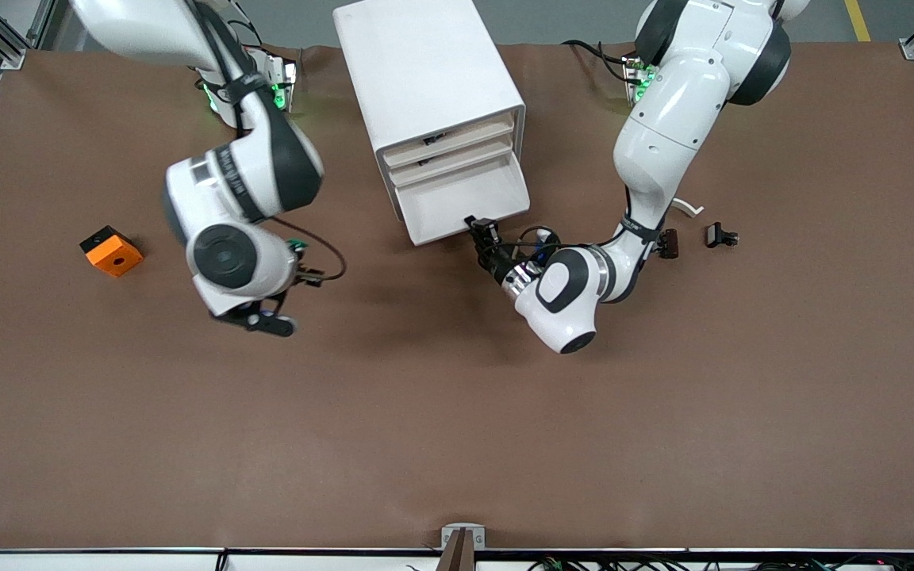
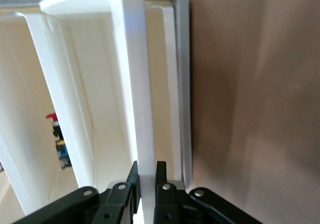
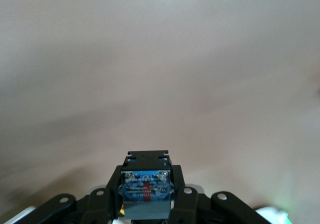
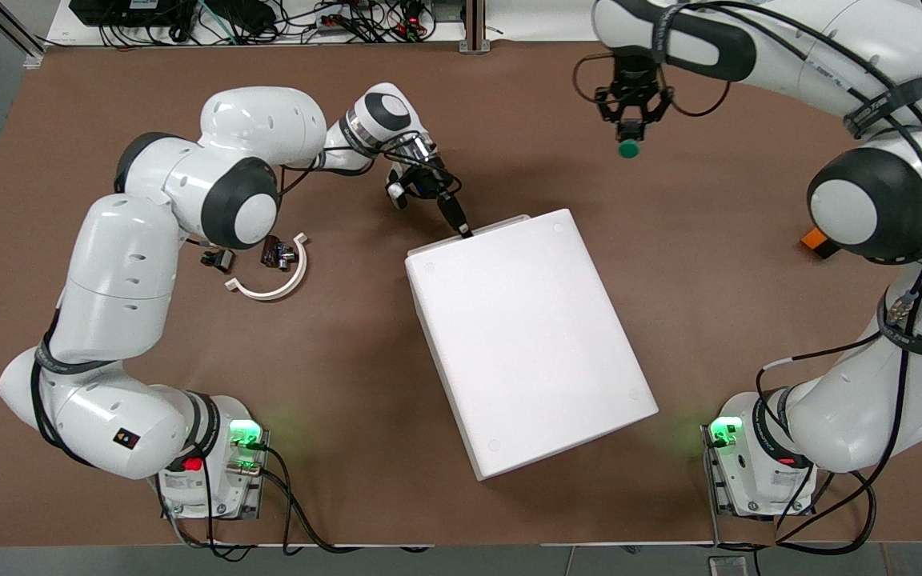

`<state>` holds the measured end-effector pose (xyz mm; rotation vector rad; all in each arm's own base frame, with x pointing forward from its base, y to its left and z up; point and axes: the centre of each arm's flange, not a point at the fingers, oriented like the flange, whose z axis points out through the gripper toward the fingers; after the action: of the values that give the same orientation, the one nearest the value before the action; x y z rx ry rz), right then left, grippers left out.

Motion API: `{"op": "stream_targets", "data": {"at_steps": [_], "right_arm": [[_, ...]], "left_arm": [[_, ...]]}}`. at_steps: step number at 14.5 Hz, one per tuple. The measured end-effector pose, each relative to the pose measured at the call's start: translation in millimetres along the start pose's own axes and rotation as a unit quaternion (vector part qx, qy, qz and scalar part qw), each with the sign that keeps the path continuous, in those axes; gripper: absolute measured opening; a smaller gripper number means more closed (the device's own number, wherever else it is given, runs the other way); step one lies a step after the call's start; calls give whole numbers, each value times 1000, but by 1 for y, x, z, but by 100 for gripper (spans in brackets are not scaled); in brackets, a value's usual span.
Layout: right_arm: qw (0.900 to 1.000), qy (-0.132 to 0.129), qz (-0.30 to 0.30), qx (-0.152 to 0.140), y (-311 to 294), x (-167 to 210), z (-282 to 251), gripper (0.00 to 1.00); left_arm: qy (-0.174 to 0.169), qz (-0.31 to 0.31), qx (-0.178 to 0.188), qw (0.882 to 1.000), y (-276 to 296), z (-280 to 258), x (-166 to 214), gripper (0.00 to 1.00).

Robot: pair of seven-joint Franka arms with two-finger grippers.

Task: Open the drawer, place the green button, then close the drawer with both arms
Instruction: 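Pull the drawer open with the left gripper while the right gripper lifts the button, then lower the button into the drawer with the right gripper while the left gripper withdraws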

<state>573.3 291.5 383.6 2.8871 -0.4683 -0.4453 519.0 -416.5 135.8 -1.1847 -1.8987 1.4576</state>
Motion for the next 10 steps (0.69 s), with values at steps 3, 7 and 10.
{"op": "stream_targets", "data": {"at_steps": [3, 7, 10], "right_arm": [[995, -24, 92, 20, -50, -55, -2, 41], [981, -29, 190, 30, -97, -112, 2, 41], [969, -16, 243, 38, -132, -148, 17, 41]], "left_arm": [[-16, 16, -18, 1000, 2, -18, -2, 17], [-45, 45, -36, 997, 6, -56, 3, 43], [-66, 58, -50, 995, 1, -89, 3, 71]]}}
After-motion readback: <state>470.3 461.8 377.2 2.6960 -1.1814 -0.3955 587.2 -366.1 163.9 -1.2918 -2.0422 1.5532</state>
